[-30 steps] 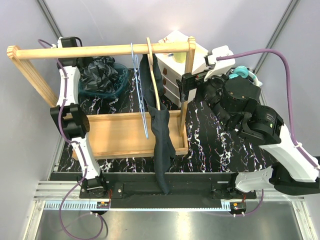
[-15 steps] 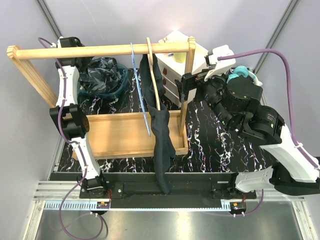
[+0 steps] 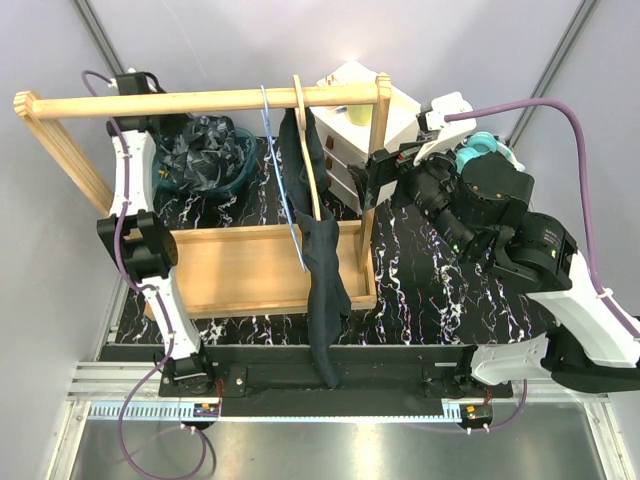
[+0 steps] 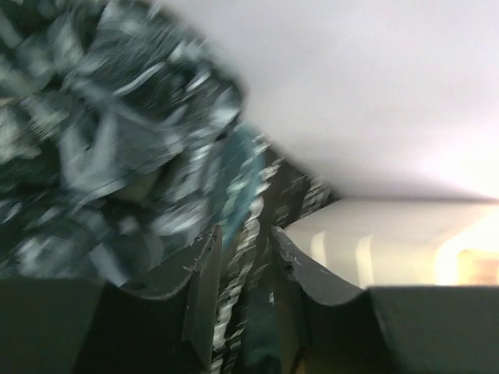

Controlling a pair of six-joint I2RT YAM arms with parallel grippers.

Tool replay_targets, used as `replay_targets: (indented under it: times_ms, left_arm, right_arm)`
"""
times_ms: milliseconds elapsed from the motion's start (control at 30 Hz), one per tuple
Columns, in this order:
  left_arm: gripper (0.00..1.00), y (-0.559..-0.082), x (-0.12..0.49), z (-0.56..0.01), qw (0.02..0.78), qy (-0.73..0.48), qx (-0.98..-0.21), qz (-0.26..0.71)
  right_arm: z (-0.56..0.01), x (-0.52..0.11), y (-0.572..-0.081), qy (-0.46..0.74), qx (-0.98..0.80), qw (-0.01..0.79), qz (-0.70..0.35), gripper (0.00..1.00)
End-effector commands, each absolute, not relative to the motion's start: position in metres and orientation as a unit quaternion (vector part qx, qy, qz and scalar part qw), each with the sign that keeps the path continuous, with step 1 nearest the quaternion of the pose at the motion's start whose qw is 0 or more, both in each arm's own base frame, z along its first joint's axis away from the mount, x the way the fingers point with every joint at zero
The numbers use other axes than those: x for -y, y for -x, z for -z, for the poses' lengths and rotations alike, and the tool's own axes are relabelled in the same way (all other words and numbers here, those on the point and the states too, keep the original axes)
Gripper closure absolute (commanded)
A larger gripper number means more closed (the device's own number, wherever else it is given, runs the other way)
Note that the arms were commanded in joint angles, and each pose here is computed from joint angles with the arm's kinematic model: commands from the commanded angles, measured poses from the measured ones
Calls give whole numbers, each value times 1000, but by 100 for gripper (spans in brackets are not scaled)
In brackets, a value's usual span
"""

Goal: Remove the shorts from the hanger

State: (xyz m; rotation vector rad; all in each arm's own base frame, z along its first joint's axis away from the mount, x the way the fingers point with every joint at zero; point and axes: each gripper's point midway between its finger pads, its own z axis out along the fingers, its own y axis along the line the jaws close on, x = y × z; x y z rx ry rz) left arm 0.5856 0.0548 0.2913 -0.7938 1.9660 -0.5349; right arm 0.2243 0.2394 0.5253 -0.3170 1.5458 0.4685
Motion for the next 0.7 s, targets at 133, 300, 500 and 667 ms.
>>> replay_targets:
  times_ms: [133, 300, 500, 667]
  left_arm:
    - [63, -542, -53, -252, 436, 276, -855, 53]
    - [76, -532, -64, -206, 393, 321, -862, 14]
    - [78, -555, -73, -188, 395, 306, -866, -21]
    - [63, -578, -84, -164, 391, 290, -872, -51]
  right_arm:
    - [-536, -229, -218, 107, -684, 680, -243, 0]
    - [-531, -228, -216, 99, -689, 672, -250, 0]
    - [-530, -223, -217, 90, -695, 671, -244, 0]
    - [-531, -223, -220, 89, -701, 668, -232, 0]
